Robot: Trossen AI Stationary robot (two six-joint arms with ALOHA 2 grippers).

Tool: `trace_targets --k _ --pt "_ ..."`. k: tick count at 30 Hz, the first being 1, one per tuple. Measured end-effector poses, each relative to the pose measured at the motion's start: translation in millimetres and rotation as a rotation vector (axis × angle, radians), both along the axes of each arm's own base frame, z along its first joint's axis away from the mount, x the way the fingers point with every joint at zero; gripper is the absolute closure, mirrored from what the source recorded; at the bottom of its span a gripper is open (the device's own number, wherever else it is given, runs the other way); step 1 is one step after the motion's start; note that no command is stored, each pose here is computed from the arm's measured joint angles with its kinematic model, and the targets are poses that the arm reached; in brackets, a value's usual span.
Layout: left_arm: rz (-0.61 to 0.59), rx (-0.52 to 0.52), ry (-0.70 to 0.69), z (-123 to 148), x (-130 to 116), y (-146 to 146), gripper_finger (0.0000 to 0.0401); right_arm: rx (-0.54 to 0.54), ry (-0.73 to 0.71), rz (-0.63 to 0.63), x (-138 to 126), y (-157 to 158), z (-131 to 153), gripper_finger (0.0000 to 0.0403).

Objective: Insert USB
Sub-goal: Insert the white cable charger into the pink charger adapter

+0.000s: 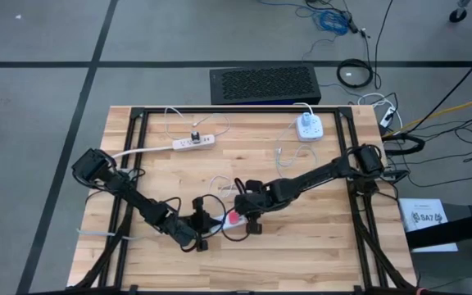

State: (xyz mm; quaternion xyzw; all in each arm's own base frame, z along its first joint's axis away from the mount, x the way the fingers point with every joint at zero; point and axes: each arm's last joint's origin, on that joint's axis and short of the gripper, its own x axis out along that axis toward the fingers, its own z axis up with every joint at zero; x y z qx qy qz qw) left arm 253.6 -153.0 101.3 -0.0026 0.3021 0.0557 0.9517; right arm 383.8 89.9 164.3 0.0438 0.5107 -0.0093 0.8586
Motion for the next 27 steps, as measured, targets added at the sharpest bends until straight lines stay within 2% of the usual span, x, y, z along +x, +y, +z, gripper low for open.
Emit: trace_targets --k 4,10,16,21,27 --pt "-0.001 0.001 0.000 0.1 0.1 0.0 0.0400 -0.023 0.064 0.033 1.0 0.5 11.0 0.0400" --pt "-0.003 0.002 0.000 0.1 -0.1 -0.5 0.0400 -0.024 0.057 0.038 6.8 2.1 30.5 0.0399" --pt "-0.003 0.002 0.000 0.1 -0.1 -0.4 0.0400 -0.008 -0.067 0.068 19.2 7.7 50.8 0.0384" --pt "-0.003 0.002 0.000 0.1 -0.2 -0.4 0.0400 -0.004 -0.080 0.093 21.1 13.3 47.9 0.0395" --pt "-0.001 -0.001 0.001 -0.1 -0.4 -0.5 0.0400 0.054 -0.077 0.138 31.6 22.9 27.6 0.0401"
